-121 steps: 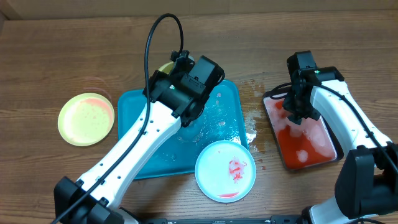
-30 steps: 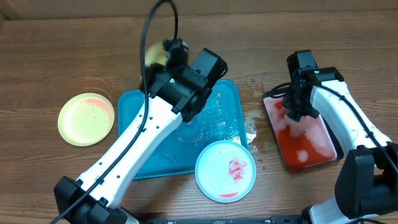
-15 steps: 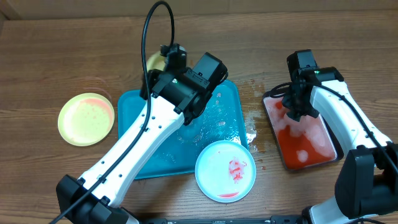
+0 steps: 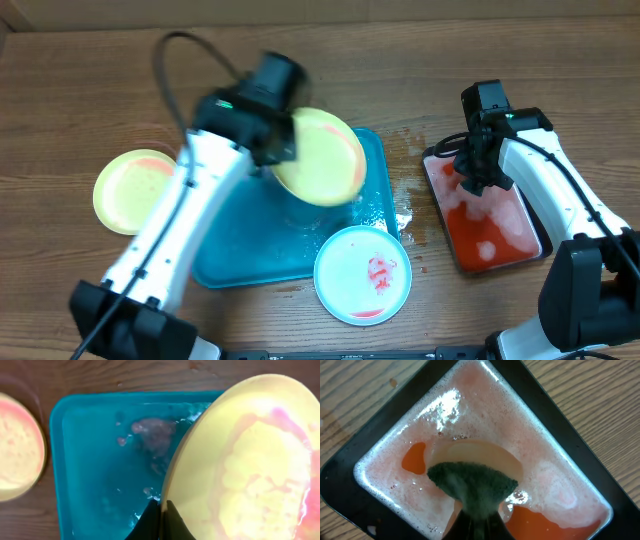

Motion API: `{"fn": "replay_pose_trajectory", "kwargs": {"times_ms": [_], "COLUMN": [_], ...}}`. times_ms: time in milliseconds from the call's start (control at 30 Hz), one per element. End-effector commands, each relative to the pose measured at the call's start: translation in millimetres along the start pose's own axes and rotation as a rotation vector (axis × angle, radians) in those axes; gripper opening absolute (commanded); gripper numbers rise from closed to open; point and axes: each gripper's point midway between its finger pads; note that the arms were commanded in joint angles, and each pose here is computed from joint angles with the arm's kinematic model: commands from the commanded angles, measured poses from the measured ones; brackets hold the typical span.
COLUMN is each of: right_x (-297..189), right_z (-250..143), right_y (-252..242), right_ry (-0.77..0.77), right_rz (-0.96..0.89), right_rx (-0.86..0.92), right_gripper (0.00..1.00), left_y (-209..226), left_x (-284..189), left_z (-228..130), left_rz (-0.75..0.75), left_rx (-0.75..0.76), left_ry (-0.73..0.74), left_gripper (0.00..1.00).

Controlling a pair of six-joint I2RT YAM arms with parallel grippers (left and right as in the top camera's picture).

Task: Clean dirty plates on tray and stack at the side
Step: 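Swing left gripper left and lower the small yellow plate onto the stack, then release the plate and move left gripper to the white plate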

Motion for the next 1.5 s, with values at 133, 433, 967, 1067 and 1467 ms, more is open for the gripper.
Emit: {"fn": "replay_pose_trajectory", "kwargs": {"times_ms": [133,433,967,1067,1467], "right_x": [-1.4,-1.5,-1.6,-1.6,-1.6], "right_z": [0.3,-1.3,-3.5,-3.5,-4.3], "right_y": [-2.3,-2.9,-3.2,-3.2,-3.7], "right_ry": [-0.003,0.003,0.013,0.013,0.016], "right_rz": [-0.002,-0.005,-0.005,-0.005,-0.007], "right_rx": [0.005,0.004,0.001,0.001,-0.004], "right_gripper": [0.04,0.04,0.04,0.04,0.04], "left_y": [78.2,218.5,355.9,357.1,328.4], "left_x": [-3.0,20.2,99.3,101.2,104.0], "left_z": [54.3,59.0,-22.2,-19.7,6.6], "left_rz": [-0.181,-0.142,-0.162,-0.132,-0.173], "left_rx": [-0.46,-0.823,-1.36,-1.338,-1.167], "left_ry": [0.104,0.1,-0.02,-0.035,-0.063], "left_gripper": [0.05,0.05,0.04,0.04,0.43]}}
Point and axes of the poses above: each gripper's point midway between its finger pads, its own x axis out along the fingers, its own y axis along the line the jaws close on, z = x × y, and after that the axes turned 14 degrees about -x, right-handed
